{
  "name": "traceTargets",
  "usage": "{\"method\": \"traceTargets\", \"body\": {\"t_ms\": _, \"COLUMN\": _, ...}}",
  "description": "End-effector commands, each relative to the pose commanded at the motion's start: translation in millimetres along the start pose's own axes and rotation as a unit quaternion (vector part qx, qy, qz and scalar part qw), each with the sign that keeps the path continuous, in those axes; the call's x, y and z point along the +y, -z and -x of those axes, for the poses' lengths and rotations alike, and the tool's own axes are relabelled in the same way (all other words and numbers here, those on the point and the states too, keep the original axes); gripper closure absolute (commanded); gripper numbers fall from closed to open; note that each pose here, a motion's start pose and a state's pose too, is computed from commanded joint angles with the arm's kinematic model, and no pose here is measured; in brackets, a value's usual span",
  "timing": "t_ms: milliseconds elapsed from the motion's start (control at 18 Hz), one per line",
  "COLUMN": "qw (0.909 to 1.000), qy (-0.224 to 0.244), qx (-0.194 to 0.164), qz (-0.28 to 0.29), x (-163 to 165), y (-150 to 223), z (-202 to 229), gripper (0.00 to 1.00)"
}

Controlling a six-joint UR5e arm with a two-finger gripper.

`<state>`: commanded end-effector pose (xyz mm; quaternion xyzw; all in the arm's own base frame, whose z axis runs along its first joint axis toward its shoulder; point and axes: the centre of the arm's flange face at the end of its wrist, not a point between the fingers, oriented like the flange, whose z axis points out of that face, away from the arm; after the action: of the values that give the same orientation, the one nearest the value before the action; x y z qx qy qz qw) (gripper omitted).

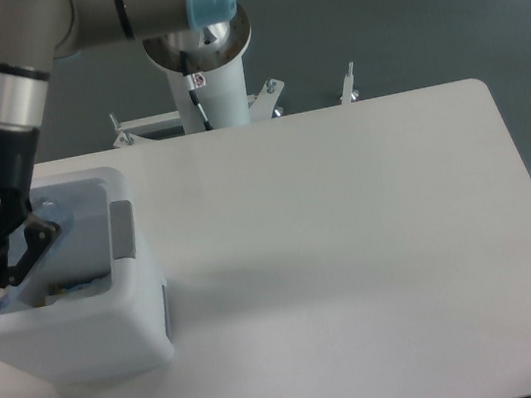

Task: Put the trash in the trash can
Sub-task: 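Lower the bottle into the bin and release it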

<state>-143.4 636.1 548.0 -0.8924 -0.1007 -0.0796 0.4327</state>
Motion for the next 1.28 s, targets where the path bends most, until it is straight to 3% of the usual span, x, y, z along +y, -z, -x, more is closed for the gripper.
{"method": "traceTargets", "body": {"t_ms": 111, "qw": 1.0, "qy": -0.002, "qx": 0.004, "qz": 0.003, "x": 3.2, "y": -1.7, "z": -5.8, "gripper": 0.63}}
{"method": "traceTargets", "body": {"t_ms": 389, "qw": 1.0, "qy": -0.002, "qx": 0.005, "qz": 0.006, "x": 13.1, "y": 9.2, "z": -13.6, "gripper": 0.63}}
{"method": "traceTargets", "body": {"t_ms": 556, "qw": 1.0, "qy": -0.002, "qx": 0.005, "qz": 0.006, "x": 20.5, "y": 20.9, "z": -19.4, "gripper": 0.58}}
{"method": "traceTargets", "body": {"t_ms": 889, "qw": 0.9996, "qy": -0.028, "qx": 0.004, "qz": 0.005, "x": 17.7, "y": 18.7, "z": -17.0, "gripper": 0.36}}
{"method": "traceTargets", "body": {"t_ms": 944, "qw": 0.9995, "qy": -0.032, "qx": 0.004, "qz": 0.005, "x": 18.3, "y": 18.2, "z": -16.9, "gripper": 0.27}}
{"method": "traceTargets", "body": {"t_ms": 1111, "qw": 0.9995, "qy": -0.032, "qx": -0.001, "qz": 0.002, "x": 15.9, "y": 22.1, "z": -12.3, "gripper": 0.18}}
{"method": "traceTargets", "body": {"t_ms": 1278, "qw": 0.9995, "qy": -0.017, "qx": -0.025, "qz": -0.01, "x": 7.6, "y": 37.9, "z": 23.5, "gripper": 0.0}}
